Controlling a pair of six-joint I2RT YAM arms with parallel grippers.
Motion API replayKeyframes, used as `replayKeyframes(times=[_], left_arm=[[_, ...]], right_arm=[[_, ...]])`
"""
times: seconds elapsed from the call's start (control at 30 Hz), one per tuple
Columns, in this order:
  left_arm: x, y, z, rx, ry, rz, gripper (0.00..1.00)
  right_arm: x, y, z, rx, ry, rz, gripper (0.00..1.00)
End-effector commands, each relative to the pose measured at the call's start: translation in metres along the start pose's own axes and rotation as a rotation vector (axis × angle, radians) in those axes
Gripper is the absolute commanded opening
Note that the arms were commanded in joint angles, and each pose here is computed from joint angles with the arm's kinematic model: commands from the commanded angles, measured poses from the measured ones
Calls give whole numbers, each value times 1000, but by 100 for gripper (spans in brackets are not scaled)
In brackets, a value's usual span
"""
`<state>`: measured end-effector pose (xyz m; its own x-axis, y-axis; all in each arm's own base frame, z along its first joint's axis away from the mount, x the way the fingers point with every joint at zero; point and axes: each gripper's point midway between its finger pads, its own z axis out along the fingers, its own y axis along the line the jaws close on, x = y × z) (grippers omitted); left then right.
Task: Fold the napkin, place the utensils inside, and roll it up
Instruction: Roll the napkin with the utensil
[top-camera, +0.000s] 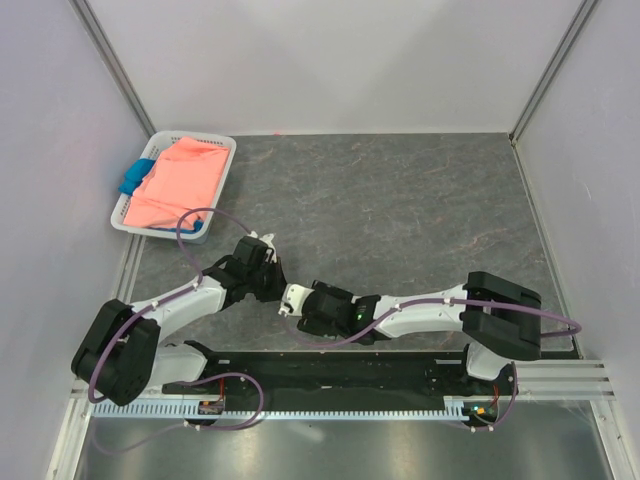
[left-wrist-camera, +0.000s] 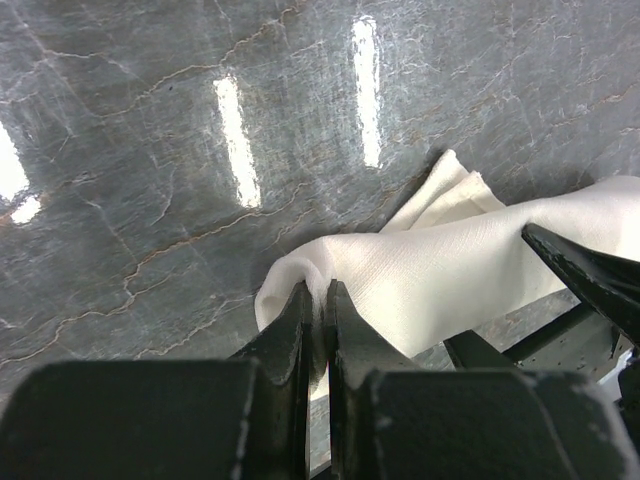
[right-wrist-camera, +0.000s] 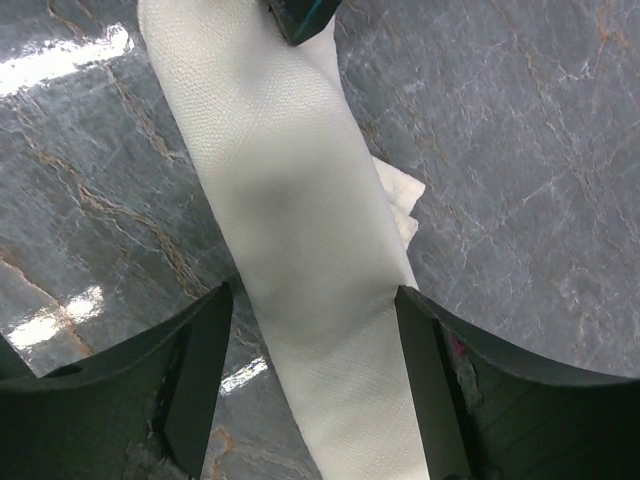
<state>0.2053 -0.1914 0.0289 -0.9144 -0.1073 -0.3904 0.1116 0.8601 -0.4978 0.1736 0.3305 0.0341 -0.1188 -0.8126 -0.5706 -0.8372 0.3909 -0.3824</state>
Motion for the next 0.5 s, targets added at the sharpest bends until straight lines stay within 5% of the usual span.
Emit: replayKeyframes(times=[0.0, 0.17, 0.3, 0.4, 0.47], left_arm=[[-3, -7, -2, 41, 8, 57, 5], [-5, -11, -3, 62, 1, 66, 9], [-11, -13, -7, 61, -31, 70, 22], [-22, -12, -17, 34, -102, 64, 58], [-31, -4, -25, -16, -161, 52, 70]], right_arm=[[-9, -1, 7, -6, -13, -19, 73], [3, 11, 14, -117, 37, -4, 66], [17, 24, 17, -213, 102, 22, 56], [22, 29, 15, -275, 148, 74, 50], [23, 33, 11, -319, 173, 105, 47]])
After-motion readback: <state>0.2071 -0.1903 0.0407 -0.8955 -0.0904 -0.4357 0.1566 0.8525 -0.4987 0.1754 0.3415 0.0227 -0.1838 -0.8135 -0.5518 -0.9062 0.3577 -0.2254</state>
